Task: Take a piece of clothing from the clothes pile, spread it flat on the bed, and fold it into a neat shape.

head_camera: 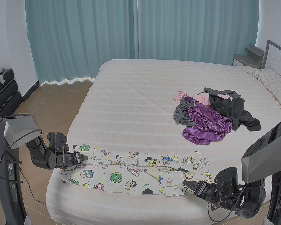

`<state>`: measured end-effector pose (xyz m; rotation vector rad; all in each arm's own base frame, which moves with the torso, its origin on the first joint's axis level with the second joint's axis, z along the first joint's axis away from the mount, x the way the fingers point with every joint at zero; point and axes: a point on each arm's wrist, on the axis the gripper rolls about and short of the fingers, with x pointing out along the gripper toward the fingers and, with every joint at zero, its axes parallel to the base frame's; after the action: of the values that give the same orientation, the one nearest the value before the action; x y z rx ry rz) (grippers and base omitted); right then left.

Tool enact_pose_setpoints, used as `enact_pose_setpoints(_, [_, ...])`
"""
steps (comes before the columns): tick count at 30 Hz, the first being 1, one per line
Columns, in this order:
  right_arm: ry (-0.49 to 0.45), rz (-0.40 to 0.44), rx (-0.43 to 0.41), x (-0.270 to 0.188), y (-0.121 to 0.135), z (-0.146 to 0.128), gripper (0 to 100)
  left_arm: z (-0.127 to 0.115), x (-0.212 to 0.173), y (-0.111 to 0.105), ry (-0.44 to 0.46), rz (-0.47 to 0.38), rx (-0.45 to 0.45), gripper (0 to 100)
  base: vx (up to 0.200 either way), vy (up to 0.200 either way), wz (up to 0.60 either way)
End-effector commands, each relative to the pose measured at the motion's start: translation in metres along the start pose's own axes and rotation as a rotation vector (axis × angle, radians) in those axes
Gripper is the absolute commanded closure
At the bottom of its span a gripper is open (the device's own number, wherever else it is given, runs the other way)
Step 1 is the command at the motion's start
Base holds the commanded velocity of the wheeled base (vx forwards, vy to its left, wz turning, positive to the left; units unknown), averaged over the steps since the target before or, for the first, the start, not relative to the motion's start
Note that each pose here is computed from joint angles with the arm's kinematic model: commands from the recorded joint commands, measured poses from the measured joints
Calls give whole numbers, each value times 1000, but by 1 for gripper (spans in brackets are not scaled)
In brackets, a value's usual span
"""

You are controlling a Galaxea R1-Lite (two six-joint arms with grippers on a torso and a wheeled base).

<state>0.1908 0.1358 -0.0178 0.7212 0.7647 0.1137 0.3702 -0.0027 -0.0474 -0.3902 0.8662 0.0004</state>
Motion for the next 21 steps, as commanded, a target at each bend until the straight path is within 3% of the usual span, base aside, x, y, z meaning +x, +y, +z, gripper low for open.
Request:
enact_pose_setpoints(1, [-10, 8, 6, 1, 0, 2, 0, -1, -1, -1, 3, -1, -1, 100, 0, 0, 0])
enact_pose_setpoints(14, [-18, 8, 11, 2, 0, 4, 0, 15, -19, 13, -54, 19, -41, 100, 0, 0, 0])
enact_pose_setpoints(21, [-25, 6, 18, 3, -1, 6, 0, 32, -54, 29, -105, 26, -87, 100, 0, 0, 0])
